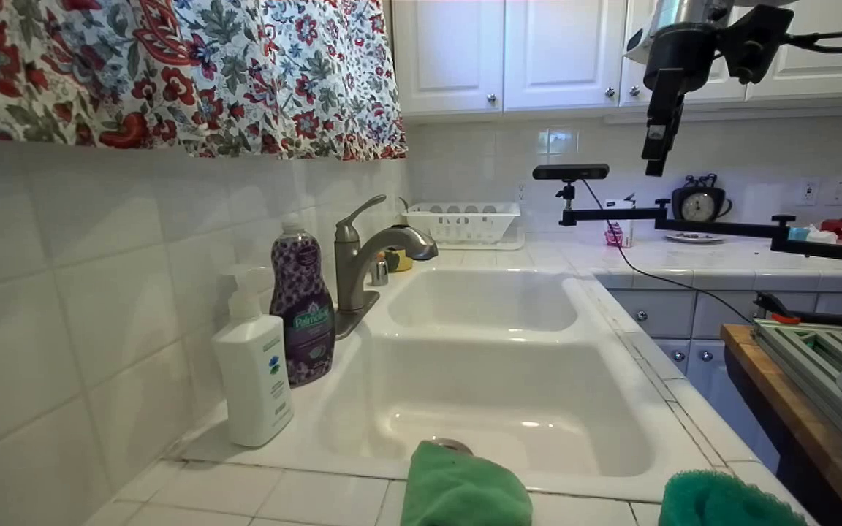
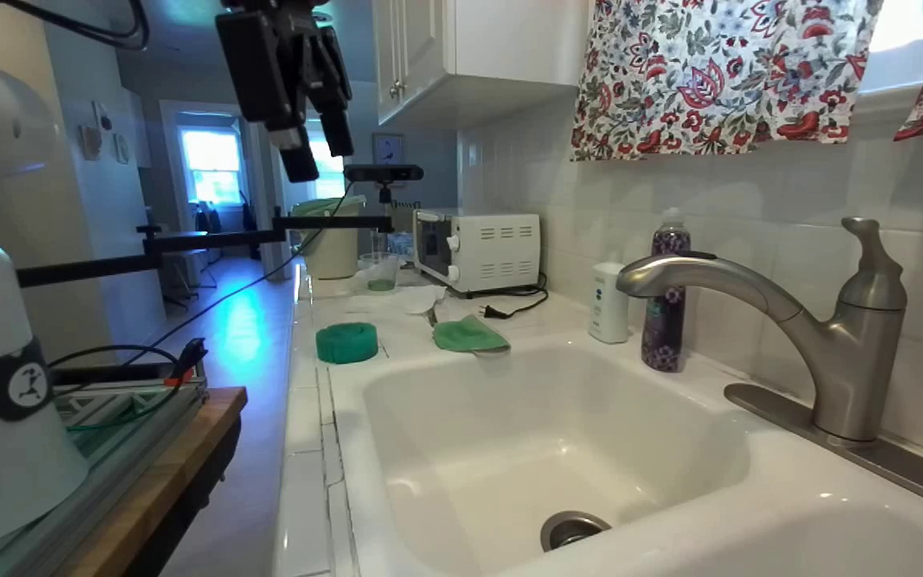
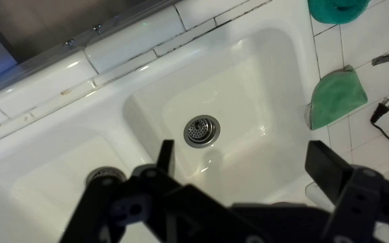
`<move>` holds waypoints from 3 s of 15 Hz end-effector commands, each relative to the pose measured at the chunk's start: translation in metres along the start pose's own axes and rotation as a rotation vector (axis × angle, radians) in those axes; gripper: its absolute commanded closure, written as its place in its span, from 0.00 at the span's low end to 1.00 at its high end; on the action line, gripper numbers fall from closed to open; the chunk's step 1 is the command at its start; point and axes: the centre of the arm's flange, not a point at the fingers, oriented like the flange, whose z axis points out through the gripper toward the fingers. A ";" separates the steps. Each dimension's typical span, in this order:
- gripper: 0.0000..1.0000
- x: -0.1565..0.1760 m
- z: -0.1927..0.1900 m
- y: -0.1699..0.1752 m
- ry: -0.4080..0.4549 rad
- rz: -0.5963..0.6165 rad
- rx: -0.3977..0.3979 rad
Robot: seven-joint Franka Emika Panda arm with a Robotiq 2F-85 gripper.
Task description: Slightly open the left curtain
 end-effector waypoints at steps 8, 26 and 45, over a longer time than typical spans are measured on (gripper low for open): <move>0.00 0.053 -0.024 -0.018 0.104 -0.095 -0.025; 0.00 0.292 -0.126 -0.149 0.576 -0.505 -0.089; 0.00 0.335 -0.169 -0.187 0.859 -0.589 -0.100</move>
